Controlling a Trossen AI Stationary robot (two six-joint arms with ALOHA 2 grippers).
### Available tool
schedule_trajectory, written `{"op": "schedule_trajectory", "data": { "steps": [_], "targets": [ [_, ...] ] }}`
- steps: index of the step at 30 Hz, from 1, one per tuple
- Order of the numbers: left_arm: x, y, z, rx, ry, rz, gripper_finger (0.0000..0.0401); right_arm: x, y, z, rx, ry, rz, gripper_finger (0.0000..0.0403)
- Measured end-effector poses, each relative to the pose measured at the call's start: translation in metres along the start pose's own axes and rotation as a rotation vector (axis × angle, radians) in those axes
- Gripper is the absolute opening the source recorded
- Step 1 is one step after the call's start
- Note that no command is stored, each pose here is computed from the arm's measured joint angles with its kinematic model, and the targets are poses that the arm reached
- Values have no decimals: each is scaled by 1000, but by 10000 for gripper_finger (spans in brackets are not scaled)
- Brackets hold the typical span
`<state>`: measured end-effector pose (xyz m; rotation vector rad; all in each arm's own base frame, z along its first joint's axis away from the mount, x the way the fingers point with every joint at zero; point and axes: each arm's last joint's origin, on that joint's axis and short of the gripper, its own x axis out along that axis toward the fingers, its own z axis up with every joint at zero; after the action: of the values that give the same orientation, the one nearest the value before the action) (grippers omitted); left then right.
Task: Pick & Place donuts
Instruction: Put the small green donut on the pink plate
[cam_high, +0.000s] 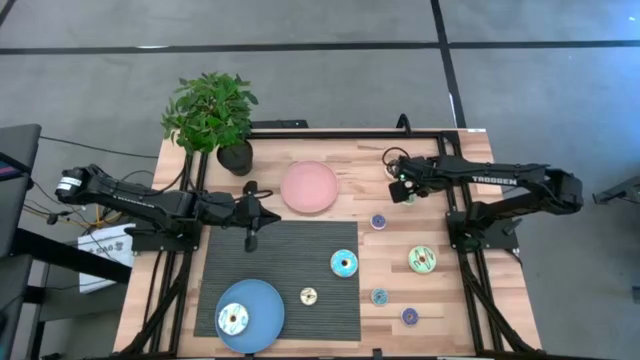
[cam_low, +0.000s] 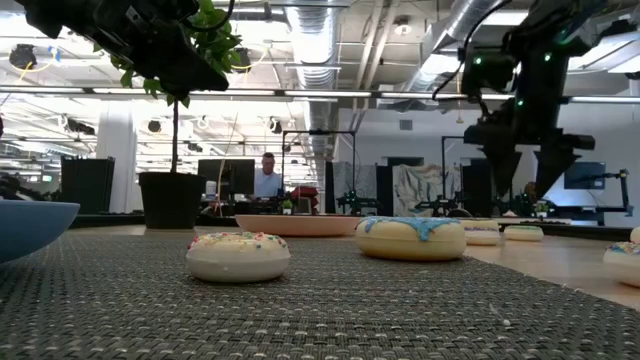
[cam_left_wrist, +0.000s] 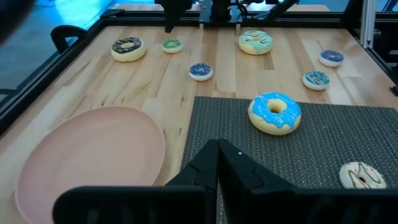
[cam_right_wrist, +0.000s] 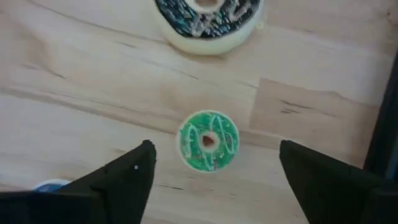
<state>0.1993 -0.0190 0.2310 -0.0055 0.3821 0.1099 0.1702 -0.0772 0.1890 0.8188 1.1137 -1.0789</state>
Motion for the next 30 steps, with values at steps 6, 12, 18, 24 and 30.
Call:
{"op": "schedule_trajectory", "data": {
  "steps": [6, 12, 18, 24, 30],
  "targets": [
    [0, 0, 0, 0, -2, 17, 0, 17, 3, -1, -24, 56, -29, 356],
    [0, 1, 0, 0, -1, 18, 0, 33, 12, 4, -23, 84, -8, 338],
    [0, 1, 0, -21, -1, 18, 0, 48, 12, 7, -19, 159, -28, 314],
    [0, 1, 0, -23, -1, 18, 0, 50, 11, 8, -12, 178, -22, 297],
    [0, 1, 0, -23, -1, 18, 0, 50, 7, 11, -4, 193, -16, 275]
  ]
}}
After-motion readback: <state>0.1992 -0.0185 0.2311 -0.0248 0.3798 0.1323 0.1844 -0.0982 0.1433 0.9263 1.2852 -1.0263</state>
